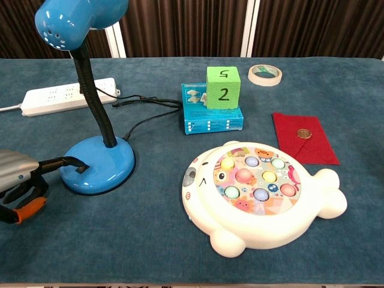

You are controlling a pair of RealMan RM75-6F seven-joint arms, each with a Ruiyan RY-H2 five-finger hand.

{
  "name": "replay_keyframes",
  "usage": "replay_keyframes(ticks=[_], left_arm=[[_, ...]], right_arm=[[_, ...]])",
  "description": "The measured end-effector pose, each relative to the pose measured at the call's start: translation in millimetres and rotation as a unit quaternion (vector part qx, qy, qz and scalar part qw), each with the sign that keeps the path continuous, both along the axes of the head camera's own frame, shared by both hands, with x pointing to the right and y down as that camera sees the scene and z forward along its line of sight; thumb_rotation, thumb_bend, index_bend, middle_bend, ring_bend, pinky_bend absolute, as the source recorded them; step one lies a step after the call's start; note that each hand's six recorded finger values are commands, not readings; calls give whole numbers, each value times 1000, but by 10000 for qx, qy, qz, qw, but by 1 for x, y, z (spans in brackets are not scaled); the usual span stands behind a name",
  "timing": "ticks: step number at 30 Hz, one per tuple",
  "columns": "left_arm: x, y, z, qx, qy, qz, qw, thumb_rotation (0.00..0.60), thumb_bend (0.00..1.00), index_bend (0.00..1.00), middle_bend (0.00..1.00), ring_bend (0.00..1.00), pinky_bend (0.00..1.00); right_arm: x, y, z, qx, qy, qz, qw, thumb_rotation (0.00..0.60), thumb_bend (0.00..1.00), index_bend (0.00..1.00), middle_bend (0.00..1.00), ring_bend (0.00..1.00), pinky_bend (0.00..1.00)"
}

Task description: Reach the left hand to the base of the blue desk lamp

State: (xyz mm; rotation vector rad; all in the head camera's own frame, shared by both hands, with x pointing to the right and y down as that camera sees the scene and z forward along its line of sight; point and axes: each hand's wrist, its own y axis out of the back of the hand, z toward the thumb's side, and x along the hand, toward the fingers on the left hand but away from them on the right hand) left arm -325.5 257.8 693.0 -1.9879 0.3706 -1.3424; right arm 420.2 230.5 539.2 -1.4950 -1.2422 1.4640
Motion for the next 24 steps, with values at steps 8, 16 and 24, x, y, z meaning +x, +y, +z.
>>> replay_keyframes(ticks=[8,16,24], left_arm=[[1,1,2,-52,-46,34,10000,600,565,76,729,733,806],[1,3,6,-128,-93,56,9999,600,565,78,729,732,807],[-1,2,7,-155,-118,38,9998,600,555,89,703,709,806]], right_arm=[[1,0,-1,4,0,25,10000,600,141,144,10,16,0],[1,0,-1,-11,3,46,10000,600,141,144,9,16,0],[2,0,-1,-8,7,61,10000,600,141,145,10,16,0]])
